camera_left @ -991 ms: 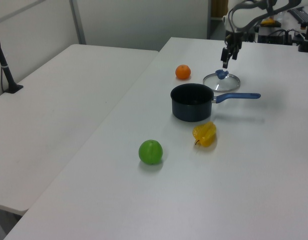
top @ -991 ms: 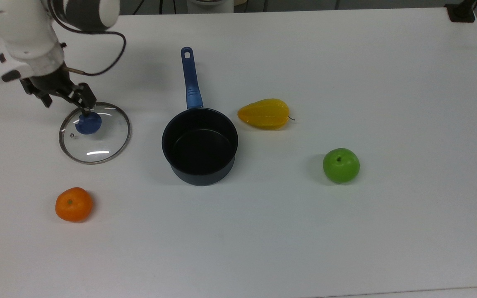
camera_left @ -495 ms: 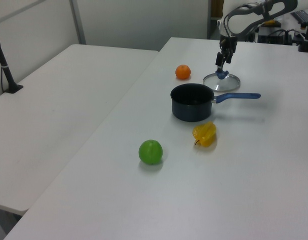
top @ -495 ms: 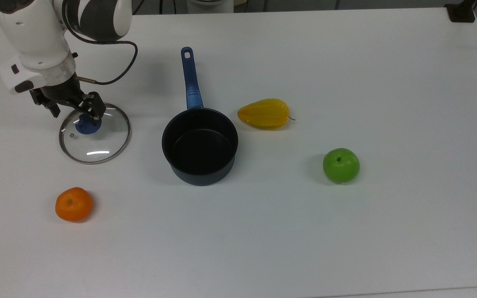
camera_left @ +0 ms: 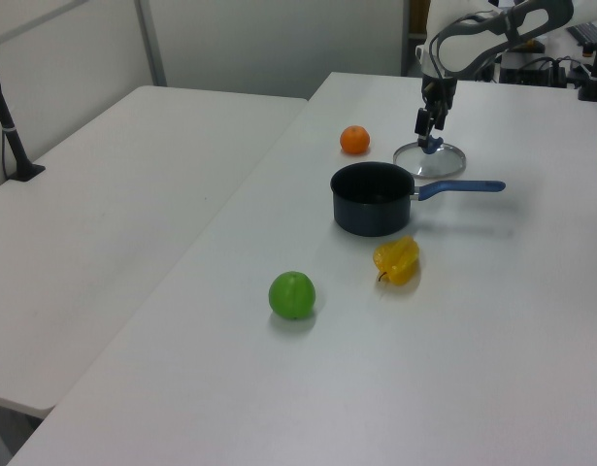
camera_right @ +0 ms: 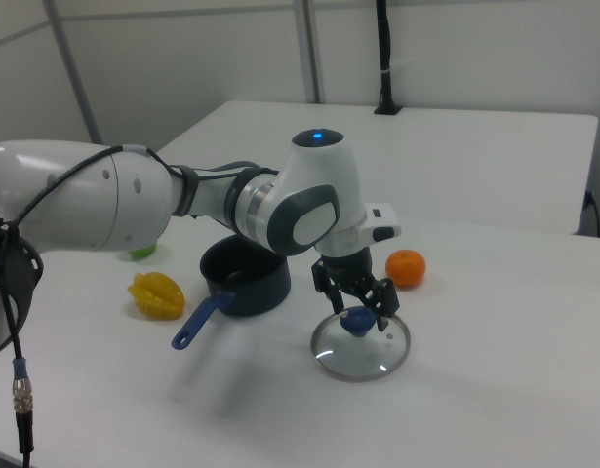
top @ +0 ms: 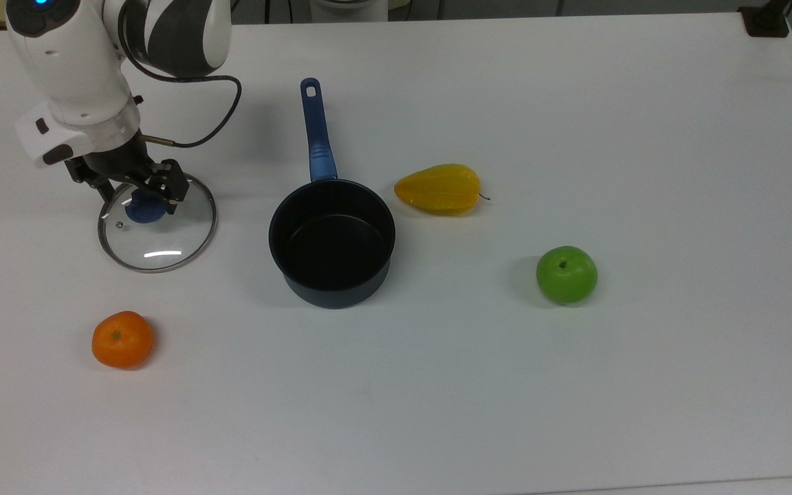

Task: Close lid
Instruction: 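Lower the gripper and close it on the blue knob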

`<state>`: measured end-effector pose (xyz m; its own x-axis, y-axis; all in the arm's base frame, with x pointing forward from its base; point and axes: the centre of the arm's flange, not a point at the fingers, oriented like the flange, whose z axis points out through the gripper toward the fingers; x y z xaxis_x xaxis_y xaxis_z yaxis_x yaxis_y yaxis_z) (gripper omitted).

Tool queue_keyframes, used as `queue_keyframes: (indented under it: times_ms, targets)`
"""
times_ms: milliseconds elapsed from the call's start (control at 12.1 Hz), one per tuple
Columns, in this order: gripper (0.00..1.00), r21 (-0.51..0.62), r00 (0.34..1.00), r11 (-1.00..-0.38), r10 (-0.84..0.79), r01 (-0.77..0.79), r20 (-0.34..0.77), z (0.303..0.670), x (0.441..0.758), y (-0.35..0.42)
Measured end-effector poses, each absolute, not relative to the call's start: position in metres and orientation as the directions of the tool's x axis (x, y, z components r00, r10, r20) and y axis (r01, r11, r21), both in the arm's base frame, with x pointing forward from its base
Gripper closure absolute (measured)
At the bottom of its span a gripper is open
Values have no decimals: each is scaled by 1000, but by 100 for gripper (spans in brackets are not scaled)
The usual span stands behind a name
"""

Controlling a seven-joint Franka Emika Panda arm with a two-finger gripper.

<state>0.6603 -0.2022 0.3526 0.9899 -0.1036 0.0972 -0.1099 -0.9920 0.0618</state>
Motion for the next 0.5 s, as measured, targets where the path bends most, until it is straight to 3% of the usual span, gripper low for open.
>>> queue_keyframes:
  times_ms: [495]
  targets:
    - [16, 63, 990, -992, -102, -108, 94, 351, 660, -202]
